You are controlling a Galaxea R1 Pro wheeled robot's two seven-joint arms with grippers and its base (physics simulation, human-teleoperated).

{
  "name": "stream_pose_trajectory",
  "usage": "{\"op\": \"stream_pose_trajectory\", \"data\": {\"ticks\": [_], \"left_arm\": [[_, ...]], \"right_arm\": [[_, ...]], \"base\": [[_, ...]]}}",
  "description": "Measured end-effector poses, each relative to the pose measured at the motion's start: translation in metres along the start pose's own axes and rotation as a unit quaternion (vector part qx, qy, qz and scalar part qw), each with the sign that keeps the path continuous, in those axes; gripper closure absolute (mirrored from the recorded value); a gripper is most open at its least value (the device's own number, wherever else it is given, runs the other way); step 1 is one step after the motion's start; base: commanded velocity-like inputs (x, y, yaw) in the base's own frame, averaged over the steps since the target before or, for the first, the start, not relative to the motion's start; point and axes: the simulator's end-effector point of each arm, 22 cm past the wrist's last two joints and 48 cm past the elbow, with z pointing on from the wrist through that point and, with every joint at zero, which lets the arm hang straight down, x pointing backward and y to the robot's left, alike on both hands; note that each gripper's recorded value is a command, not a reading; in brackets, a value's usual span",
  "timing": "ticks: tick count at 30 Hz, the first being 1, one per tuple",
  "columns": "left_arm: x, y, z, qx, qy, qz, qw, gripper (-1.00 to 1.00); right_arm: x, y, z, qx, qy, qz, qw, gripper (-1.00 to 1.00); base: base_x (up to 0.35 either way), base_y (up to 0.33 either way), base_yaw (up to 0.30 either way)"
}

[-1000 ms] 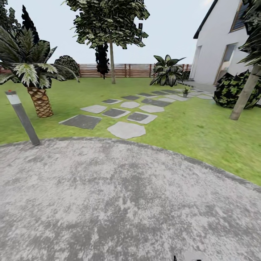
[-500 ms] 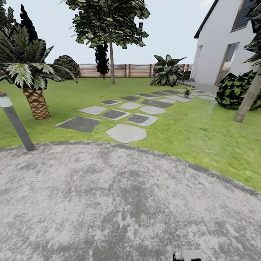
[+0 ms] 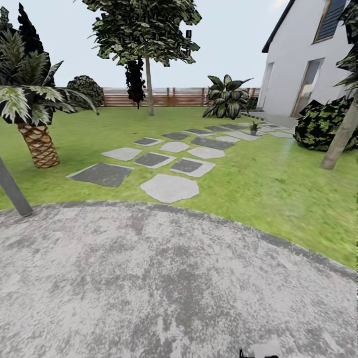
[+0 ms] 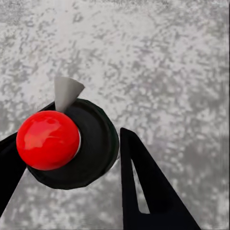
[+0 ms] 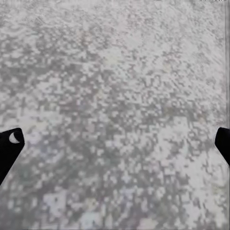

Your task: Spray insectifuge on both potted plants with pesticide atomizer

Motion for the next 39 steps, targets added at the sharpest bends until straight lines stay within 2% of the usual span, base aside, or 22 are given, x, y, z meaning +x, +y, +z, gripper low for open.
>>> {"op": "stream_pose_trajectory", "data": {"ticks": [10, 39], "left_arm": [[0.0001, 0.0002, 0.0000, 0.000, 0.000, -0.001, 1.0000, 1.00], [0.0001, 0.0003, 0.0000, 0.000, 0.000, -0.001, 1.0000, 1.00]], "right_arm": [[-0.0006, 0.0017, -0.0001, -0.002, -0.001, 0.000, 1.0000, -1.00], [0.0000, -0.0015, 0.0002, 0.002, 0.000, 0.000, 1.0000, -1.00]], "base": [[0.339, 0.000, -0.217], [0.339, 0.000, -0.003]]}}
